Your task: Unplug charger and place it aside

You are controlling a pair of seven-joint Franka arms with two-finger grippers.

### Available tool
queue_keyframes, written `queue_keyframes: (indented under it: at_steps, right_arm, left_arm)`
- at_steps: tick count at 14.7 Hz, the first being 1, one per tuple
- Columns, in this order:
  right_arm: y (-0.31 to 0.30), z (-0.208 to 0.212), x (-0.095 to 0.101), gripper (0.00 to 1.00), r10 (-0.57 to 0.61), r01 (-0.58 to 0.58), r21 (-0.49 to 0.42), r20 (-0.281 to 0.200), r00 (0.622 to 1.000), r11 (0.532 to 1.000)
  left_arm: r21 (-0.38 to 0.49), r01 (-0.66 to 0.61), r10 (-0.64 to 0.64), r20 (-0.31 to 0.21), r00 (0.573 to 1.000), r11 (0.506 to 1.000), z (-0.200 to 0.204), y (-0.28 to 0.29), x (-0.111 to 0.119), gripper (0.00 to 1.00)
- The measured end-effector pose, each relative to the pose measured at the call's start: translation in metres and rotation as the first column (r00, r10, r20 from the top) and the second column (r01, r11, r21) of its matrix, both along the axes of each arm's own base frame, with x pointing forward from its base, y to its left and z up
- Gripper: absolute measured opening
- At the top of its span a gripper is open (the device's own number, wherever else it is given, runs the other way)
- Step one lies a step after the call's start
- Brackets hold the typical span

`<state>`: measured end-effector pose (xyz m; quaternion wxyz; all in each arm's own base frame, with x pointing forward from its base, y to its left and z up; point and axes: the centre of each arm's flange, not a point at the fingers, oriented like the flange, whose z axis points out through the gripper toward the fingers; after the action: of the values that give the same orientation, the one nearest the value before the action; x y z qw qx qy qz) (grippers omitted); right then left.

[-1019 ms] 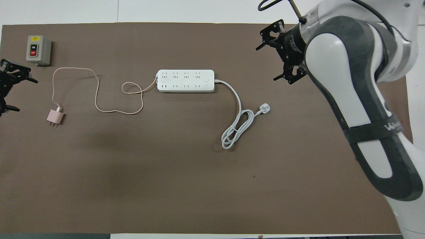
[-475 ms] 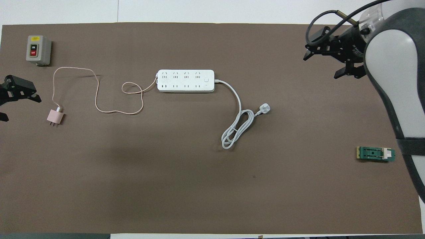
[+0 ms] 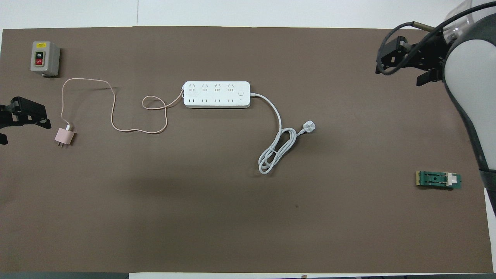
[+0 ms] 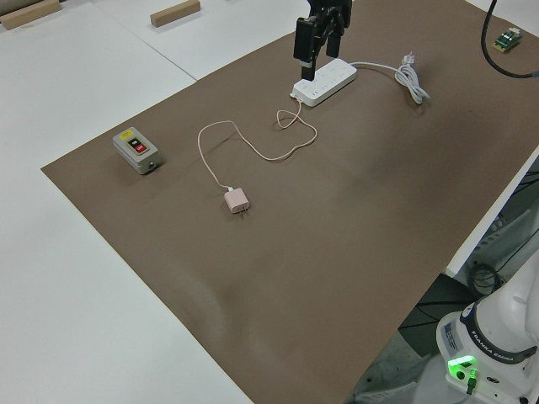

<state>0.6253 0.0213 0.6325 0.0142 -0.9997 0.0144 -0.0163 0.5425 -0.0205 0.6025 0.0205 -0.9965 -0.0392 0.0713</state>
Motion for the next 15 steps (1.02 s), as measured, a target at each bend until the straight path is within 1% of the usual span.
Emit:
queue_keyframes:
  at_steps: [3,6,8,10,12,15]
  right_arm:
    - [-0.027,0.015,-0.030,1.00,0.045,-0.045,-0.021,-0.001,0.999,0.999]
    - [-0.043,0.019,-0.067,1.00,0.035,-0.036,-0.015,-0.026,0.999,0.999]
    - [-0.046,0.015,-0.083,1.00,0.030,-0.031,-0.014,-0.045,0.999,0.999]
    - [-0.050,0.007,-0.091,1.00,0.026,-0.028,-0.031,-0.068,0.997,0.999]
    - [-0.053,-0.001,-0.093,1.00,0.043,-0.047,-0.046,-0.087,0.995,0.998]
    - [-0.055,-0.004,-0.093,1.00,0.062,-0.066,-0.048,-0.093,0.994,0.997]
  left_arm:
    - [-0.017,0.050,-0.050,-0.006,0.999,0.999,-0.001,-0.006,0.000,1.00]
    - [-0.049,0.093,-0.092,0.027,0.995,0.994,0.001,-0.011,0.004,1.00]
    - [-0.051,0.099,-0.097,0.046,0.994,0.994,0.002,-0.011,0.006,1.00]
    - [-0.048,0.101,-0.099,0.047,0.994,0.994,0.002,-0.010,0.007,1.00]
    - [-0.048,0.106,-0.104,0.040,0.994,0.993,-0.002,-0.011,0.007,1.00]
    - [-0.048,0.113,-0.112,0.028,0.993,0.992,-0.008,-0.015,0.009,1.00]
